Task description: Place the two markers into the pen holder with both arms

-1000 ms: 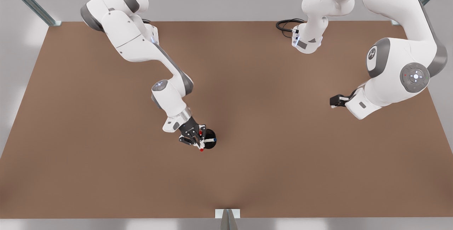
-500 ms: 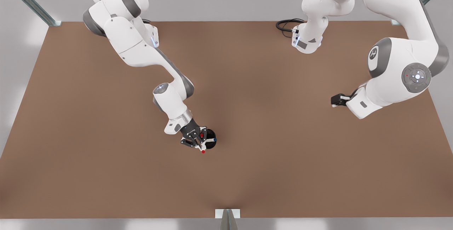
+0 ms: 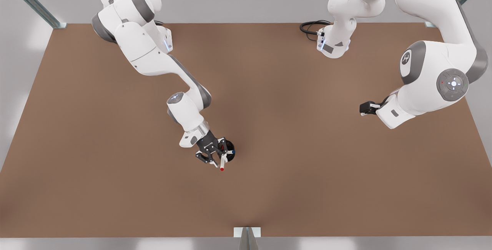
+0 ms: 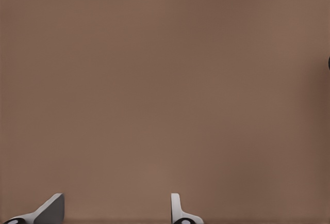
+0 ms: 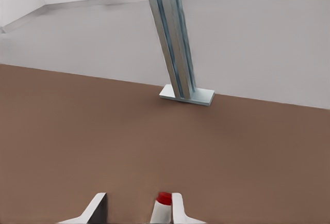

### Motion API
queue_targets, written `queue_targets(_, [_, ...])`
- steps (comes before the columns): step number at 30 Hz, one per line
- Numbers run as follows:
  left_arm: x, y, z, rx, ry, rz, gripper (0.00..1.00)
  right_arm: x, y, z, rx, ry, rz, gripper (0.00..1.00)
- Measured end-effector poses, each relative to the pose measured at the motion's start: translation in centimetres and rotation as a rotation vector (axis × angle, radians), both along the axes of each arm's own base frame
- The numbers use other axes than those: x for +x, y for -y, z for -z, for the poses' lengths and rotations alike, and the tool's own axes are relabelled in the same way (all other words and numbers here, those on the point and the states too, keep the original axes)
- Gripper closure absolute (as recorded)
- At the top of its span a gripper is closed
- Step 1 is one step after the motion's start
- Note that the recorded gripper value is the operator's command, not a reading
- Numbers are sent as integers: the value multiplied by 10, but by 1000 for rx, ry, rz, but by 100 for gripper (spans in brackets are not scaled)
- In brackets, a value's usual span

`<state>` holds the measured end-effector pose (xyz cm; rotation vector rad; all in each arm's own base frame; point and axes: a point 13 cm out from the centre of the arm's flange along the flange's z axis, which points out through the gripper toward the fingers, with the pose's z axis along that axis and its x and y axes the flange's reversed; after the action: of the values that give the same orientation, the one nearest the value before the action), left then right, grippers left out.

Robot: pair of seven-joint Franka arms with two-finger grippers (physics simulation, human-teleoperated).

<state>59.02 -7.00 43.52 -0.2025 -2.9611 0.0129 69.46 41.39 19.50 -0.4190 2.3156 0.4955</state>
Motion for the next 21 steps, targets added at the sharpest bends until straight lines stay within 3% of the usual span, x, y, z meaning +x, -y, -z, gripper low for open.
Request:
queue_targets(6, [0,1,0,0,0,3,0,22,5,-54,-18,35,15,3])
queue_targets(9, [0,1,-1,-1,1,4,0,51,16,-199,-55,104,57,0])
queue_targets(11, [0,1,-2,-1,3,4,0,61,67,-300,-95,85,145,0])
queue_targets(13, [-1,2,-3,-3,6,6,0,60,154,-348,-138,-14,267,0])
queue_targets(15, [-1,3,-4,-5,6,7,0,35,248,-355,-198,-153,385,0])
queue_targets(18, [-1,5,-8,-10,14,8,0,-18,333,-325,-261,-382,480,0])
queue_targets(21, [0,3,-11,-10,22,5,0,-35,341,-286,-301,-548,461,0])
